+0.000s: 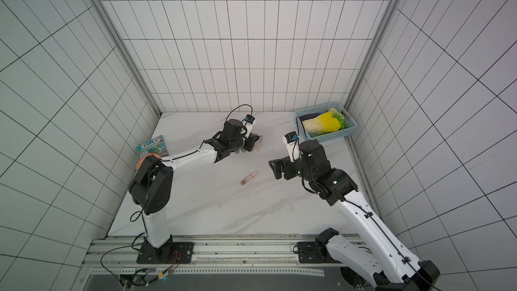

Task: Arrange the lipsticks in the organizer
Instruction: Place the lipstick in the storage box.

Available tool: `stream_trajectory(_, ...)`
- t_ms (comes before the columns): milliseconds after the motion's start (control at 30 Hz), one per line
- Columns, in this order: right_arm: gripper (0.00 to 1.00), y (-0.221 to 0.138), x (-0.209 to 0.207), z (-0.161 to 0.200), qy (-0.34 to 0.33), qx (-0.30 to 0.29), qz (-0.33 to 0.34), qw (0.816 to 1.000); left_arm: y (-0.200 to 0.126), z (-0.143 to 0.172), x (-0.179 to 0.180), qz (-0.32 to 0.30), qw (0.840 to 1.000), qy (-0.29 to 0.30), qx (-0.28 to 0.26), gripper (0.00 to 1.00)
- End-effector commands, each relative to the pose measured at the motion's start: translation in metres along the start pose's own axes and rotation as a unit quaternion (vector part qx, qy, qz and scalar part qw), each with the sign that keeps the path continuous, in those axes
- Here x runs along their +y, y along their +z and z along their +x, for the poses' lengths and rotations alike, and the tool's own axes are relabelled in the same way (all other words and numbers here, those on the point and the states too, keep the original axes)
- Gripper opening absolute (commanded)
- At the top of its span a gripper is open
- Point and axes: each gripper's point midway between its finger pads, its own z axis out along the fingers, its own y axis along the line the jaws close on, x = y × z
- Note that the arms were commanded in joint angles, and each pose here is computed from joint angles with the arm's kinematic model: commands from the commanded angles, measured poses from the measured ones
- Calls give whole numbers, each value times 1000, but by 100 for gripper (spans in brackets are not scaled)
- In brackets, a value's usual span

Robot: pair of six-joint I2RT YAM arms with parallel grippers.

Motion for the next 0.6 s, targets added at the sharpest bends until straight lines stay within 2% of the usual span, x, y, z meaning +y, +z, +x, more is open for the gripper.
stream_trajectory(0,99,2,-8,6,5,0,15,1000,13,-20,14,-39,999,23,-27,7)
stream_trajectory(167,99,2,-6,10,6,5,7,1000,28,-22,22,-55,998,21,-30,7)
stream_trajectory(333,99,7,-5,12,6,13,3,1000,37,-21,18,-45,998,20,-28,7)
stream_trajectory(567,99,10,-2,13,8,17,-7,1000,27,-31,12,-32,999,14,-40,7)
